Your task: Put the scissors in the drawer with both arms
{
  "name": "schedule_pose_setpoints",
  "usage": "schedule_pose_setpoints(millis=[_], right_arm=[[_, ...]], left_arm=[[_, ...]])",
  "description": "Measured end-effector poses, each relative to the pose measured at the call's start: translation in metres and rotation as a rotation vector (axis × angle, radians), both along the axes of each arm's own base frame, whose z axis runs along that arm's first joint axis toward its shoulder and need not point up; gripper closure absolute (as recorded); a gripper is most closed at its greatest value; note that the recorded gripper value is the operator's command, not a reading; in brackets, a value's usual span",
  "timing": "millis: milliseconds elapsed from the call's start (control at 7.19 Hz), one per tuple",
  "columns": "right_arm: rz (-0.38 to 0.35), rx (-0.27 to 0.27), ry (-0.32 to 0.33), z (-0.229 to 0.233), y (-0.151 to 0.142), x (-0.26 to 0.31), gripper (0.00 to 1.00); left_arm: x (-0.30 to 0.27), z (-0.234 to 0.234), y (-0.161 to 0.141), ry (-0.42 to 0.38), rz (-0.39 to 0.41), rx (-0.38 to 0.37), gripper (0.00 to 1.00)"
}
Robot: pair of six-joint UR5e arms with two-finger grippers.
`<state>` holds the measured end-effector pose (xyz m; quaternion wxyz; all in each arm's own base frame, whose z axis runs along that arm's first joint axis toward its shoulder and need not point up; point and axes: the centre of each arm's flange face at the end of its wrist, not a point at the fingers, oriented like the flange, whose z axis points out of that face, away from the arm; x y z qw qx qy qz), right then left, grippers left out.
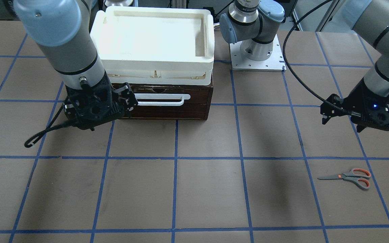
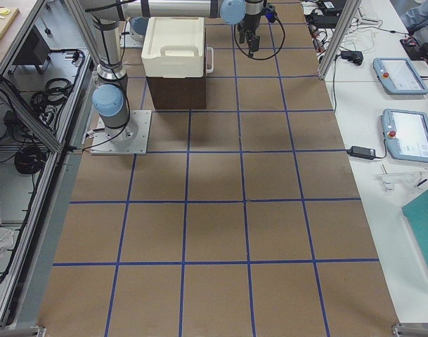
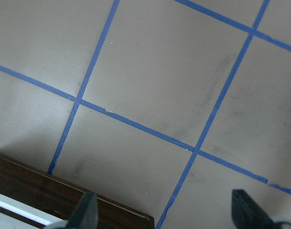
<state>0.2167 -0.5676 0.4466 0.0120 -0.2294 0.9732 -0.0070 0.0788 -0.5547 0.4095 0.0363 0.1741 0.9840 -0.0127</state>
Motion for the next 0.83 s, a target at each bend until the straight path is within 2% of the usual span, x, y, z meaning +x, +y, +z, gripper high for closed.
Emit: schedule_pose_setpoints(millis=[556,834], right_arm=[[0.399,0.013,-0.004,-0.018,-0.004,0.027,0.0],[0.522,0.041,-0.01,-0.032,-0.007,0.029,0.0]], left_arm=[[0.079,-0.06,-0.016,0.02,-0.402,0.071,0.0],[0.105,-0.094,-0.027,0.015,-0.618,0.084,0.0]])
